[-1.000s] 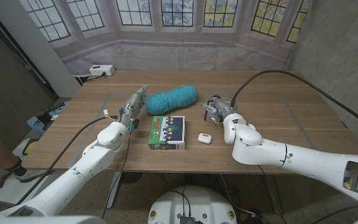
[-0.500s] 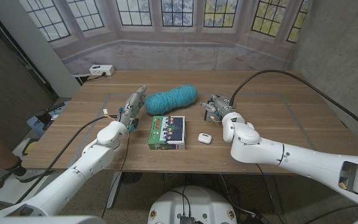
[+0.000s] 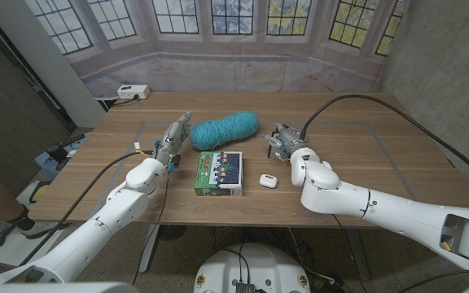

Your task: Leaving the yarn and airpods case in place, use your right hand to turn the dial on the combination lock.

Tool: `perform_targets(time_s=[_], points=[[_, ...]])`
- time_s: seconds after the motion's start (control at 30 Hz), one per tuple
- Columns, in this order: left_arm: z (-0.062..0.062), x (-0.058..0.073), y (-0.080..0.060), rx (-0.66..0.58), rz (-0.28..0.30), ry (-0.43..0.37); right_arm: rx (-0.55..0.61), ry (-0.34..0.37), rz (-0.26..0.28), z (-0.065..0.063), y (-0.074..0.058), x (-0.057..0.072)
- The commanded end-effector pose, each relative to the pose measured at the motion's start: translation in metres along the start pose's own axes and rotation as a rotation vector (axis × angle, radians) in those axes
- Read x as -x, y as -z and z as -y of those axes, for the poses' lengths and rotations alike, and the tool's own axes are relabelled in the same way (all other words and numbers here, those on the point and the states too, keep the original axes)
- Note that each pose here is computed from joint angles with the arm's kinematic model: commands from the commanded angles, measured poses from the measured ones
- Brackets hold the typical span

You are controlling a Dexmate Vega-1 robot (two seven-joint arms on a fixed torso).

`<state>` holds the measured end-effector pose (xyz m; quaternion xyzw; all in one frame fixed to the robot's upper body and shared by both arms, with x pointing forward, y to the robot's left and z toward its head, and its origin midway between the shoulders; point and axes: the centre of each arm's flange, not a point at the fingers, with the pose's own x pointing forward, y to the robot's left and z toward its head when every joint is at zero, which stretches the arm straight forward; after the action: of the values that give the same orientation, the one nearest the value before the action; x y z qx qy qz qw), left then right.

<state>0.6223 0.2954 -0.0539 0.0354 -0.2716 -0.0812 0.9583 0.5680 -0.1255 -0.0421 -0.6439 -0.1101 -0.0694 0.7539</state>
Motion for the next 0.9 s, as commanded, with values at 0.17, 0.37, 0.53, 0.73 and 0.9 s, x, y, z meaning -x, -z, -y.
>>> perform_targets(time_s=[0.17,0.37,0.53,0.73,0.9], points=[[-0.0037,-0.0044,0.0001,-0.005,-0.008,0.001,0.002,-0.023,-0.004,-0.0051,0.0031,-0.0062],[-0.0035,-0.0063,0.0001,-0.005,-0.011,0.005,0.003,-0.029,-0.006,-0.0059,0.0047,-0.0062],[-0.0030,-0.0081,0.0000,-0.005,-0.009,0.009,0.001,-0.028,-0.012,-0.0069,0.0059,-0.0049],[-0.0026,-0.0081,0.0000,-0.005,-0.010,0.010,-0.004,-0.031,-0.017,-0.0095,0.0063,-0.0030],[-0.0021,-0.0061,0.0004,-0.004,-0.011,0.009,-0.007,-0.032,-0.017,-0.0107,0.0063,-0.0012]])
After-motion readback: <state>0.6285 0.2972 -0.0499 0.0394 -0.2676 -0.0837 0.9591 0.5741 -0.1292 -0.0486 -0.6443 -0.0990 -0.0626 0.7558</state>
